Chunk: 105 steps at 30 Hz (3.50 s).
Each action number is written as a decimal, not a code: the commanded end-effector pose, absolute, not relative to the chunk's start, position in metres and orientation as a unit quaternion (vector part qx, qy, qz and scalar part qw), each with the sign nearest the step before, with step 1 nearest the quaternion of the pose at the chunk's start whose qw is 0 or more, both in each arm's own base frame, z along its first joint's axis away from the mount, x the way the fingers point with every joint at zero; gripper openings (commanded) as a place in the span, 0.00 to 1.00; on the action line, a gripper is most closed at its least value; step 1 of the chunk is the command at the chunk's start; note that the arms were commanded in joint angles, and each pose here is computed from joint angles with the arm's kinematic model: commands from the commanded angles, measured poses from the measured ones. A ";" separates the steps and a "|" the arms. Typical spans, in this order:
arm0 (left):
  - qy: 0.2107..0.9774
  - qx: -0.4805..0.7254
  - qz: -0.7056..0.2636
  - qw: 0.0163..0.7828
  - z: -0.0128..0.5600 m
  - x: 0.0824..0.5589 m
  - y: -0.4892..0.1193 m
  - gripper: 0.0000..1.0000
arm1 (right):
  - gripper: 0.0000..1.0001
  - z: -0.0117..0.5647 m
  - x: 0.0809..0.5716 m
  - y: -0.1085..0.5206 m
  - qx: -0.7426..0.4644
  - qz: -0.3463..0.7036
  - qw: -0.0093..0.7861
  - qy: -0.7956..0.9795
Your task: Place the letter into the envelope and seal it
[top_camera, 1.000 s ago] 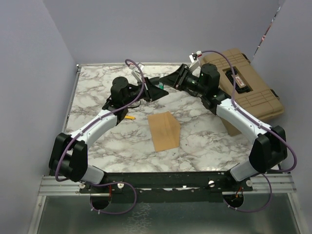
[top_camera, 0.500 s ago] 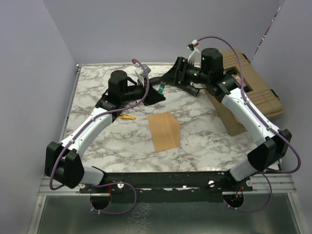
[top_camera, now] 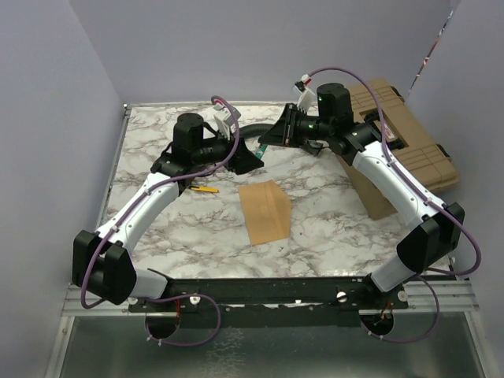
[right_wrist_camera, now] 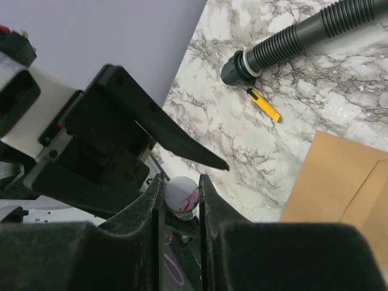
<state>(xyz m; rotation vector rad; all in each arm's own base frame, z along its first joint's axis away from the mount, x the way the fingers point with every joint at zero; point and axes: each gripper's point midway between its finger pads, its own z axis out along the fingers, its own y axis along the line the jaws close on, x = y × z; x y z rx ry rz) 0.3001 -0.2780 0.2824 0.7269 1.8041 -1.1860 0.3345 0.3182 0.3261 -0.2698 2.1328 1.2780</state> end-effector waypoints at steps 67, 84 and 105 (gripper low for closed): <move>0.792 0.166 -0.371 0.456 0.247 0.330 -0.237 0.00 | 0.16 0.068 0.403 0.176 -0.036 -0.014 0.536 0.843; 0.786 0.169 -0.375 0.462 0.253 0.323 -0.235 0.00 | 0.42 0.040 0.402 0.181 -0.015 0.002 0.517 0.856; 0.777 0.154 -0.381 0.478 0.272 0.327 -0.235 0.00 | 0.56 0.154 0.404 0.213 -0.020 0.089 0.520 0.849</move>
